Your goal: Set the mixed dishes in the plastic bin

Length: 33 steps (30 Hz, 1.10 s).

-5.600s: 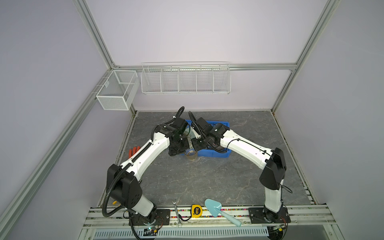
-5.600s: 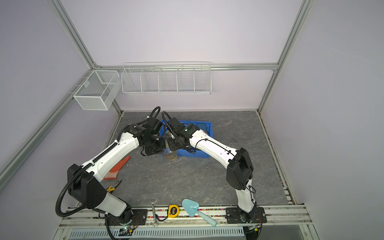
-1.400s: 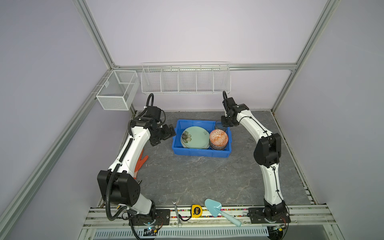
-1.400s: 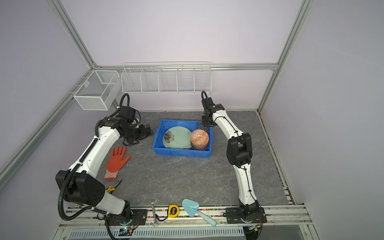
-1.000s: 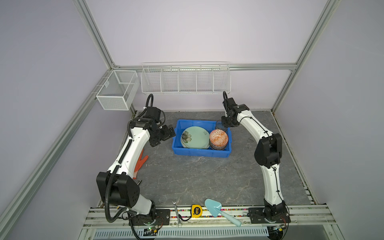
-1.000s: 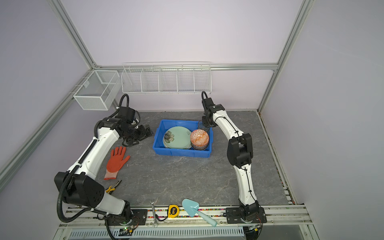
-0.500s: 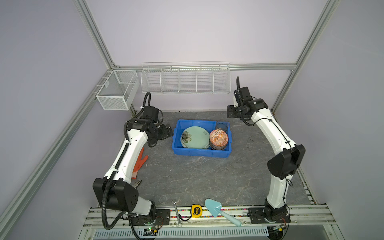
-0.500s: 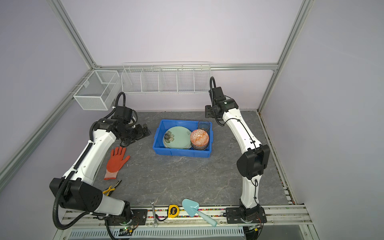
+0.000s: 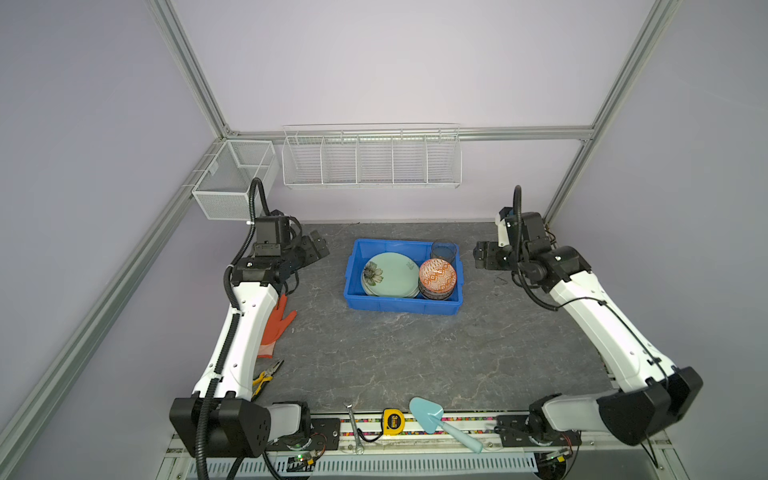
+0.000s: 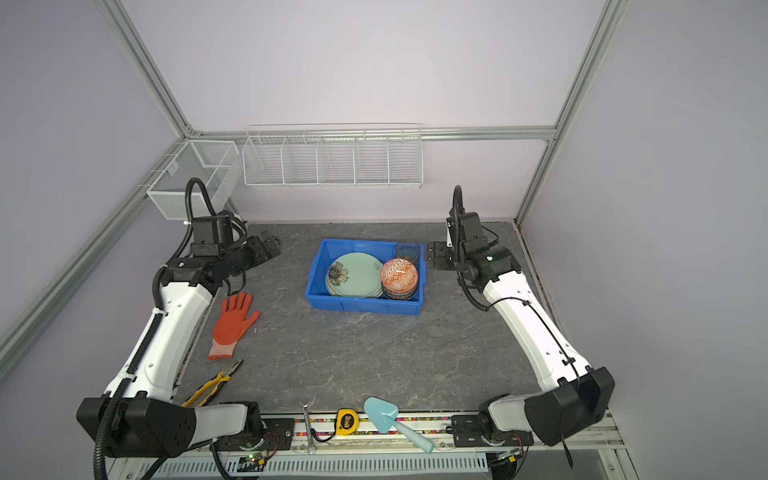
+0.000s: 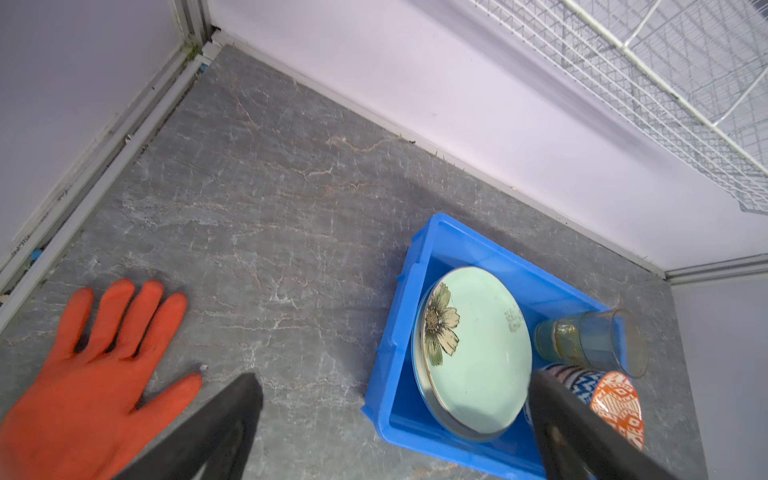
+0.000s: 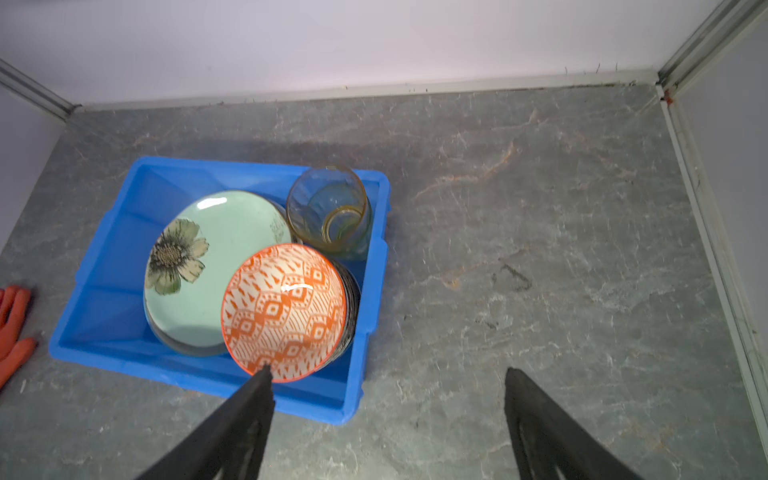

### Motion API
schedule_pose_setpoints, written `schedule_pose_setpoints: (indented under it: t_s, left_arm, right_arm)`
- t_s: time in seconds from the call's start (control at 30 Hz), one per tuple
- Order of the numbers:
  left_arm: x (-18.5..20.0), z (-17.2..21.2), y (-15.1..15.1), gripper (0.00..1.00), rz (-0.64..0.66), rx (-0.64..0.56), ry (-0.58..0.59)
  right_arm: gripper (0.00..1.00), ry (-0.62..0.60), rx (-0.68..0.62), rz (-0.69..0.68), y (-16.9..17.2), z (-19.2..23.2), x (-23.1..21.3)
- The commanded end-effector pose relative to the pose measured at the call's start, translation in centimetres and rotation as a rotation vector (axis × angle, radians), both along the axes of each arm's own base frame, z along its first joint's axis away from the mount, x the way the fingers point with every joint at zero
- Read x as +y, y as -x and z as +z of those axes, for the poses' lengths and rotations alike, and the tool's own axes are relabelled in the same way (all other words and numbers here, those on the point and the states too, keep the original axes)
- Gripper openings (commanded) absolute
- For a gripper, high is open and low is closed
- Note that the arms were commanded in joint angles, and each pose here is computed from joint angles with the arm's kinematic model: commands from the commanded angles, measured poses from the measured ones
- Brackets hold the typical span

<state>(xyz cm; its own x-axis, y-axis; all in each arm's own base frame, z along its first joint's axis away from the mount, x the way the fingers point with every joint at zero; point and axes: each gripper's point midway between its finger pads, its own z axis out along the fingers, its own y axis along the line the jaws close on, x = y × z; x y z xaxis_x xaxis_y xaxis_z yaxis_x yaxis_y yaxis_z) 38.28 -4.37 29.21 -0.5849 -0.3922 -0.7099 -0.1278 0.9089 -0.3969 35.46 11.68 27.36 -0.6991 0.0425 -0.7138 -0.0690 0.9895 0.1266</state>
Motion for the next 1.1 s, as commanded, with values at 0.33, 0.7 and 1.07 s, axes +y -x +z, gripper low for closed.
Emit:
schedule_pose_setpoints:
  t_s: [0.33, 0.7, 1.07]
  left_arm:
    - [2.6, 0.7, 0.2, 1.0, 0.072, -0.396, -0.163]
    - [3.4, -5.3, 0.5, 1.0, 0.053, -0.373, -0.307]
    - [4.6, -10.8, 0.9, 1.0, 0.073, -0.352, -0.419]
  right_arm:
    - [0.88, 0.107, -0.13, -0.109, 4.6, -1.8, -5.2]
    - [0.89, 0.262, -0.194, -0.167, 3.9, -7.1, -8.3]
    - [0.89, 0.227, -0.269, -0.26, 1.1, -13.3, -12.1]
